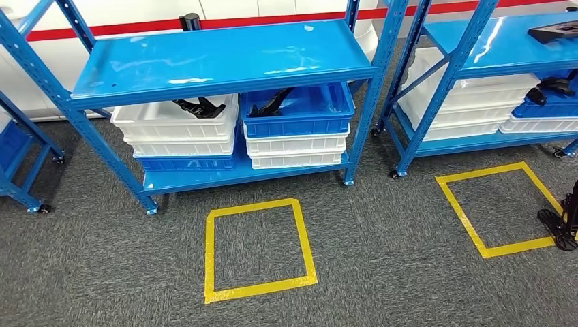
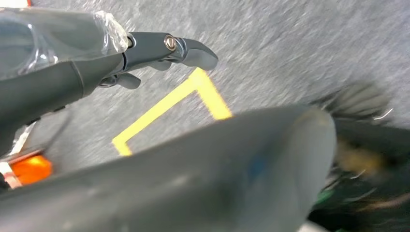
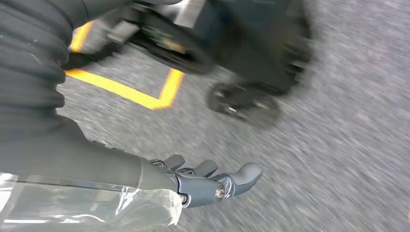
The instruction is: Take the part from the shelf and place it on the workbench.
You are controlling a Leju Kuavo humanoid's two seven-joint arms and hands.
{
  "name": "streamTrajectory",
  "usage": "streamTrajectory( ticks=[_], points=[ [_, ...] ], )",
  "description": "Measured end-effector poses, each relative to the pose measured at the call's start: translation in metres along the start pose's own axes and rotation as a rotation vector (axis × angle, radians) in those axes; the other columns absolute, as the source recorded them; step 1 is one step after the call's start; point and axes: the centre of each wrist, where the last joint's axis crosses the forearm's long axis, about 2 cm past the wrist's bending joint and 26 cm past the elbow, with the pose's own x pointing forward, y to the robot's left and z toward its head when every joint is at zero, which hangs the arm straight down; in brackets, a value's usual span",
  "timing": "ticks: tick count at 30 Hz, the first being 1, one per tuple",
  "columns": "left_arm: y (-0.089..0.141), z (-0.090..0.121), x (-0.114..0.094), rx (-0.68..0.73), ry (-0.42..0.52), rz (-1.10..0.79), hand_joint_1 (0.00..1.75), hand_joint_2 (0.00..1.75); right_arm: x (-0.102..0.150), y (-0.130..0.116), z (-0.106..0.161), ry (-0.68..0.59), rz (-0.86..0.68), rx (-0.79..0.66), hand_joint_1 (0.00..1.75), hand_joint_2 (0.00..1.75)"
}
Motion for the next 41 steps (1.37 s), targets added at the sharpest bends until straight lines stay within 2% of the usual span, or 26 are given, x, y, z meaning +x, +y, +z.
streamTrajectory(
  ticks=[7,8,9,10,12,14,16,18,20,22,26,28,32,41],
  points=[
    [0.017,-0.004,0.090,0.033,-0.228,0.044,0.00,0.00,-0.076,0.003,0.020,0.181,-0.029,0.010,0.00,1.75],
    [0.019,-0.003,0.096,0.039,-0.248,0.049,0.00,0.00,-0.083,0.003,0.022,0.201,-0.031,0.010,0.00,1.75],
    [0.020,-0.003,0.096,0.043,-0.251,0.053,0.00,0.00,-0.083,0.003,0.022,0.200,-0.033,0.011,0.00,1.75],
    [0.020,-0.003,0.086,0.045,-0.229,0.057,0.00,0.00,-0.074,0.003,0.019,0.175,-0.034,0.011,0.00,1.75],
    [0.017,-0.003,0.045,0.041,-0.132,0.066,0.00,0.00,-0.039,0.001,0.009,0.080,-0.034,0.011,0.00,1.75],
    [0.010,0.002,-0.005,0.032,-0.015,0.075,0.00,0.00,0.004,-0.002,0.000,-0.028,-0.037,0.005,0.00,0.87],
    [0.005,0.011,-0.049,0.026,0.090,0.086,0.00,0.00,0.044,-0.006,-0.005,-0.128,-0.042,-0.002,0.00,0.87],
    [0.002,0.019,-0.079,0.025,0.168,0.096,0.00,0.00,0.073,-0.009,-0.006,-0.203,-0.046,-0.007,0.00,1.75],
    [0.002,0.021,-0.088,0.026,0.194,0.101,0.00,0.00,0.081,-0.009,-0.006,-0.227,-0.048,-0.009,0.00,1.75],
    [0.004,0.017,-0.075,0.030,0.169,0.106,0.00,0.00,0.070,-0.009,-0.005,-0.206,-0.049,-0.008,0.00,1.75],
    [0.011,0.005,-0.027,0.039,0.059,0.115,0.00,0.00,0.023,-0.006,-0.001,-0.099,-0.053,-0.005,0.00,1.75],
    [0.013,0.002,-0.010,0.043,0.018,0.117,0.00,0.00,0.004,-0.005,0.002,-0.055,-0.054,-0.002,0.00,1.75],
    [0.017,-0.001,0.009,0.049,-0.031,0.123,0.00,0.00,-0.015,-0.003,0.005,-0.002,-0.057,0.001,0.00,0.00],
    [0.019,-0.001,0.019,0.054,-0.063,0.133,0.00,0.00,-0.024,-0.003,0.007,0.030,-0.063,-0.001,0.00,0.00]
  ],
)
